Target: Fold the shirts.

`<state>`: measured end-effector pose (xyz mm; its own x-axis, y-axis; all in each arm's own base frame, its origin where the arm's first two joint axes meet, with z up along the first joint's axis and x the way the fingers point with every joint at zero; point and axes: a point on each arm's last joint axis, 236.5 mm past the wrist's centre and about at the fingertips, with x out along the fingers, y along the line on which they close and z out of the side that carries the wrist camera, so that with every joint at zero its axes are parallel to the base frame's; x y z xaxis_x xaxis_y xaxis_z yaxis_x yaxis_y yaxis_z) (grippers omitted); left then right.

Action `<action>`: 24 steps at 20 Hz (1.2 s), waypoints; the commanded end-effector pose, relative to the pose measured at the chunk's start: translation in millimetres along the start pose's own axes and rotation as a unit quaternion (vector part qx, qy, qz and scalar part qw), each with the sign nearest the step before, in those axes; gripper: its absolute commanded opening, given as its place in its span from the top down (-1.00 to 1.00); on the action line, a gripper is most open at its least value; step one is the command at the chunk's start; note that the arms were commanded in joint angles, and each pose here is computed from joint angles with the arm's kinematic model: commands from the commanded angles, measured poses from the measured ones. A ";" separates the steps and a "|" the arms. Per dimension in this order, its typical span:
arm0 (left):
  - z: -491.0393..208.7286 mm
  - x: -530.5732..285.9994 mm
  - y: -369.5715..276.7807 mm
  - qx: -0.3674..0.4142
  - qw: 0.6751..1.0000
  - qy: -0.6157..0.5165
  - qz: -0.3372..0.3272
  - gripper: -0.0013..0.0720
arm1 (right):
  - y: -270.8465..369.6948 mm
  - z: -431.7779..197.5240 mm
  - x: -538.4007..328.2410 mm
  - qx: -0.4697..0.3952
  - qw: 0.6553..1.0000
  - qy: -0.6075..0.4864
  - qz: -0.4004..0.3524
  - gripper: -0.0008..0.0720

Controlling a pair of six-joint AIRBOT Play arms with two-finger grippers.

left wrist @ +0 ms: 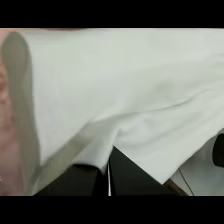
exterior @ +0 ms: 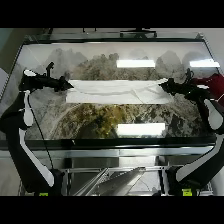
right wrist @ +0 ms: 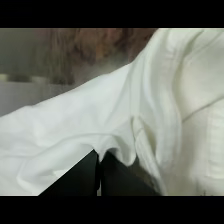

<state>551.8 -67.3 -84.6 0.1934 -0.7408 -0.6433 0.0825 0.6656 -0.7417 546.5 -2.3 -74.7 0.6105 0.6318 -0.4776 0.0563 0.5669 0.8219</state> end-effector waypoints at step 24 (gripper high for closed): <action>44.0 -96.9 -119.5 0.108 0.987 -0.116 0.022 0.97 | -37.8 -19.1 -11.1 -0.064 0.987 0.134 -0.067 -0.93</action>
<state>570.5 -40.6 73.2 0.4555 -0.6635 -0.5935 0.2291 0.7316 -0.6421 519.7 -35.6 -102.4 0.3782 0.6204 -0.6871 0.0289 0.7339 0.6786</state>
